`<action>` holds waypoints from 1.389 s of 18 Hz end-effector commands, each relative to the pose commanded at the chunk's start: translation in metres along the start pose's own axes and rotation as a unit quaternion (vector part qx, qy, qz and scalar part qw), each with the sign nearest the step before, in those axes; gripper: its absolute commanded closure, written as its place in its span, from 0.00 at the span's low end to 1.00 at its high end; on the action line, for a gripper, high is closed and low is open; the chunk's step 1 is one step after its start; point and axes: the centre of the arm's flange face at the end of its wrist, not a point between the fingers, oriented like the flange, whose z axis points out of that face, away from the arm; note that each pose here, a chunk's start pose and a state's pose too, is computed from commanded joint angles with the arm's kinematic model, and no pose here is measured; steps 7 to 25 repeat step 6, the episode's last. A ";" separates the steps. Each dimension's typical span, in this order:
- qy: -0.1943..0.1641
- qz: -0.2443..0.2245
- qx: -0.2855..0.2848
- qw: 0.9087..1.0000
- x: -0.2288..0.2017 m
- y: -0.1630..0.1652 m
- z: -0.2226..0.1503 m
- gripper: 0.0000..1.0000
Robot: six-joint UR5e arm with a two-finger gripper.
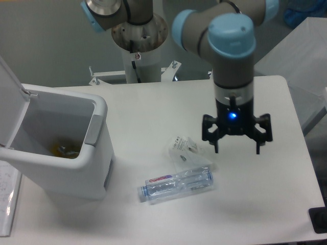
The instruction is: Open the trash can
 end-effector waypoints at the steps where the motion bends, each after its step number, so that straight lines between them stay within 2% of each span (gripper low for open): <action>1: 0.004 0.005 -0.008 1.000 -0.001 0.004 0.001 0.00; 25: 0.010 0.002 -0.019 1.000 -0.004 0.009 0.007 0.00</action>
